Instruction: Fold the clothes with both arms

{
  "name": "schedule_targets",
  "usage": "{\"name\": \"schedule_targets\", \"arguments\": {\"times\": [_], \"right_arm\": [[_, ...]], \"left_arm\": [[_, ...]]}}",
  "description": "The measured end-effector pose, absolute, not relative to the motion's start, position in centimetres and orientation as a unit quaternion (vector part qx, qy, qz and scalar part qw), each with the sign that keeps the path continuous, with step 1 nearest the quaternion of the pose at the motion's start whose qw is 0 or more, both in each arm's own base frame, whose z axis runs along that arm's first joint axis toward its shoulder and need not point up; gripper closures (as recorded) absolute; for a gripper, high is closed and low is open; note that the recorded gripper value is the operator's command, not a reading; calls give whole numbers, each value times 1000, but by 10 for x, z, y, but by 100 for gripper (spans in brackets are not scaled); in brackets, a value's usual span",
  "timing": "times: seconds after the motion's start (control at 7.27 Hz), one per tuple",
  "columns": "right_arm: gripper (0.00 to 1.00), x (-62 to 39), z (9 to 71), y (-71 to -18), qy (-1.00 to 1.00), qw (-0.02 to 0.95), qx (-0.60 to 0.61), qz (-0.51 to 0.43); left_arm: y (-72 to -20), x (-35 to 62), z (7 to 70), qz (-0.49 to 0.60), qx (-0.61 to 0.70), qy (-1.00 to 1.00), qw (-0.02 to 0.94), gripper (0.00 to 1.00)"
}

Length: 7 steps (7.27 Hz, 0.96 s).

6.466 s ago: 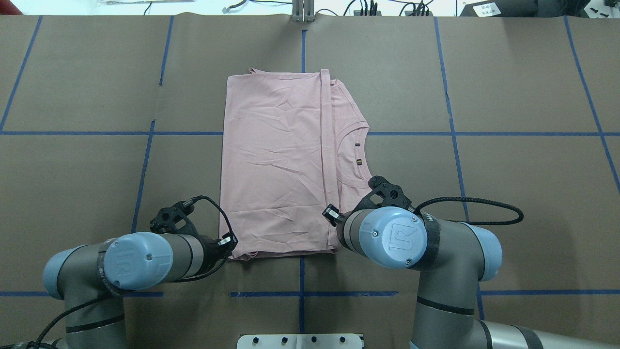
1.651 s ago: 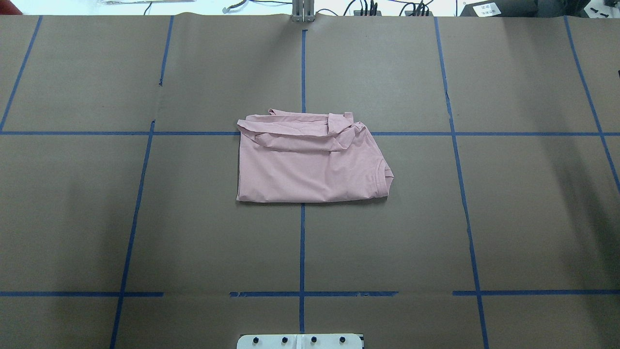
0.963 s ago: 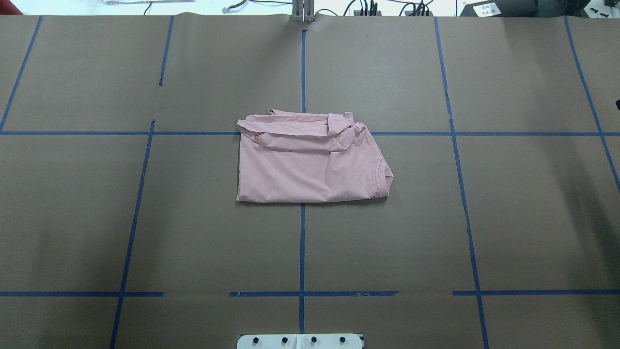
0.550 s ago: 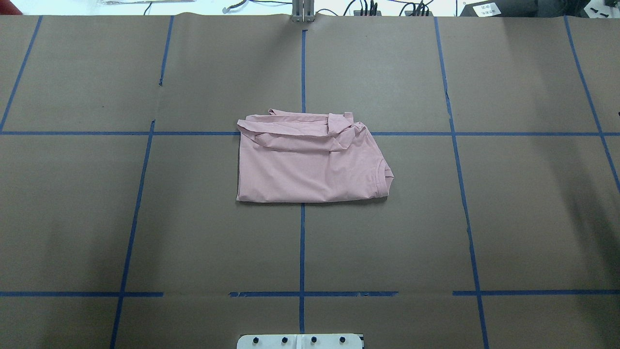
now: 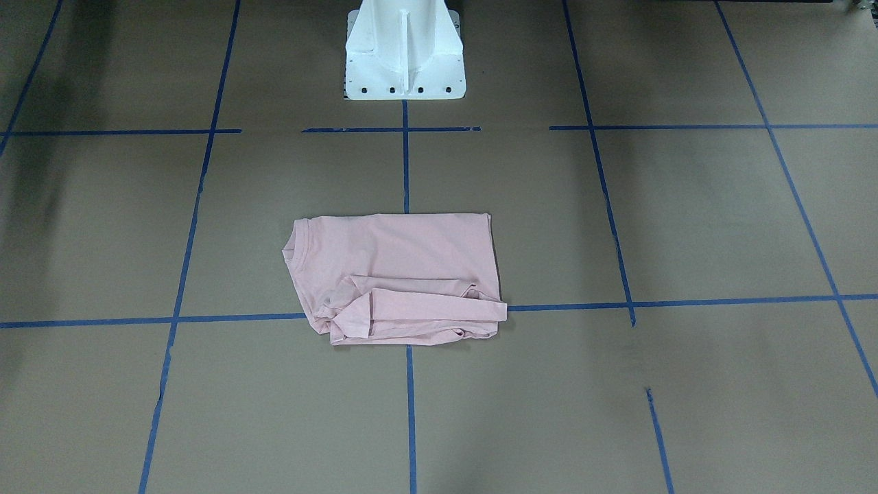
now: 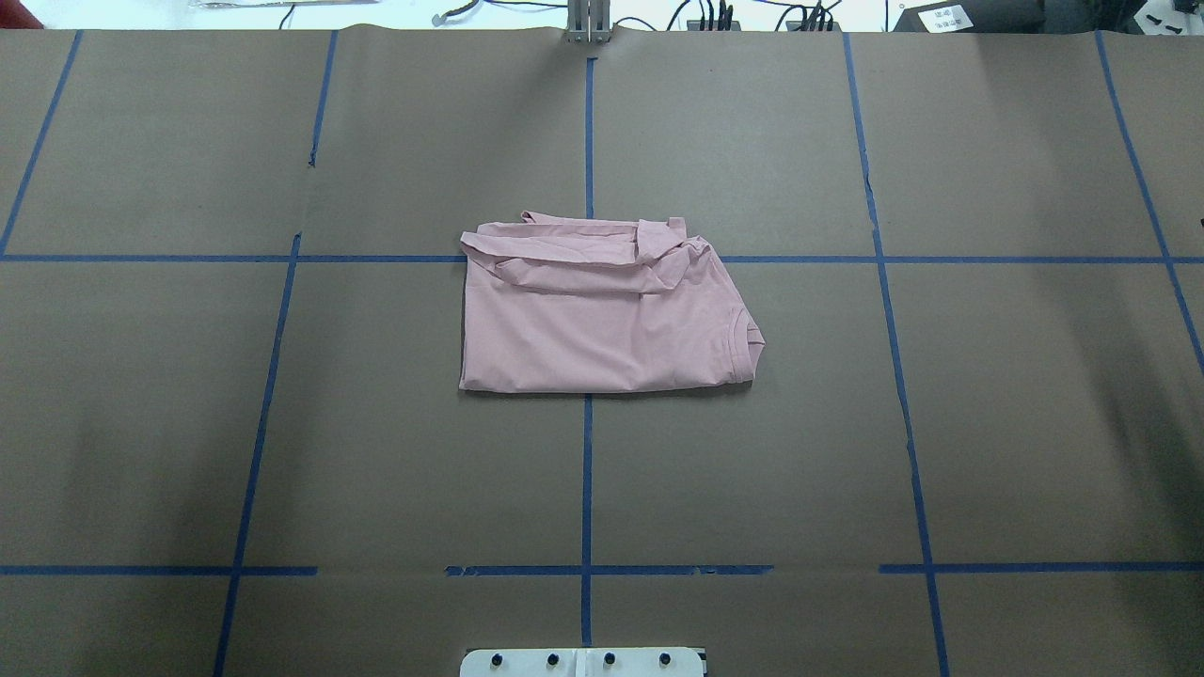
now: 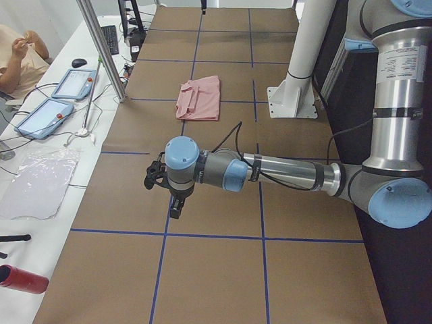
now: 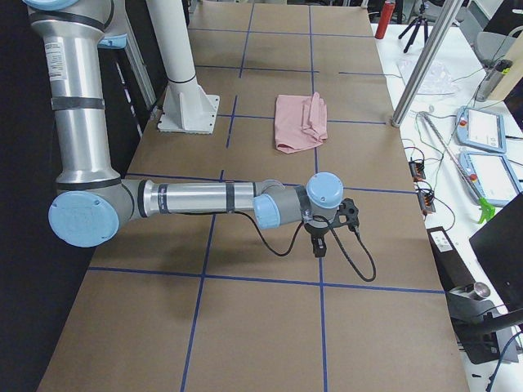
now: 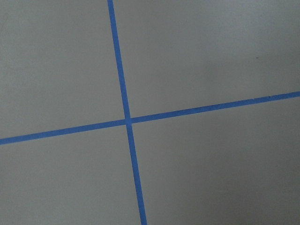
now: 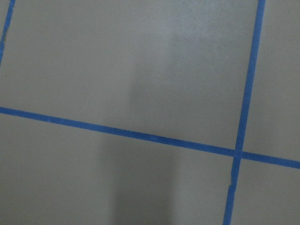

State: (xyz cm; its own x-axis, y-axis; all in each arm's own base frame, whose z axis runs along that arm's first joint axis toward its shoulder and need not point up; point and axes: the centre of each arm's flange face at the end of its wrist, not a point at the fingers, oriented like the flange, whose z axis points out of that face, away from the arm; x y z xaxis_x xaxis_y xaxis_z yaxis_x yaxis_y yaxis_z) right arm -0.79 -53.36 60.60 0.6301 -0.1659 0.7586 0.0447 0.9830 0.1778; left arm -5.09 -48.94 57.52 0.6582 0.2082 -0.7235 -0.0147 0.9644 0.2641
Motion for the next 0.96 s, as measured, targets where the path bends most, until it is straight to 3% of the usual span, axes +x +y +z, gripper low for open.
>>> {"name": "schedule_targets", "arguments": {"times": [0.96], "right_arm": [[0,-21,597,-517,-413,903,77,-93]], "left_arm": [[-470,-53,628,36,69,409,909,0]]}}
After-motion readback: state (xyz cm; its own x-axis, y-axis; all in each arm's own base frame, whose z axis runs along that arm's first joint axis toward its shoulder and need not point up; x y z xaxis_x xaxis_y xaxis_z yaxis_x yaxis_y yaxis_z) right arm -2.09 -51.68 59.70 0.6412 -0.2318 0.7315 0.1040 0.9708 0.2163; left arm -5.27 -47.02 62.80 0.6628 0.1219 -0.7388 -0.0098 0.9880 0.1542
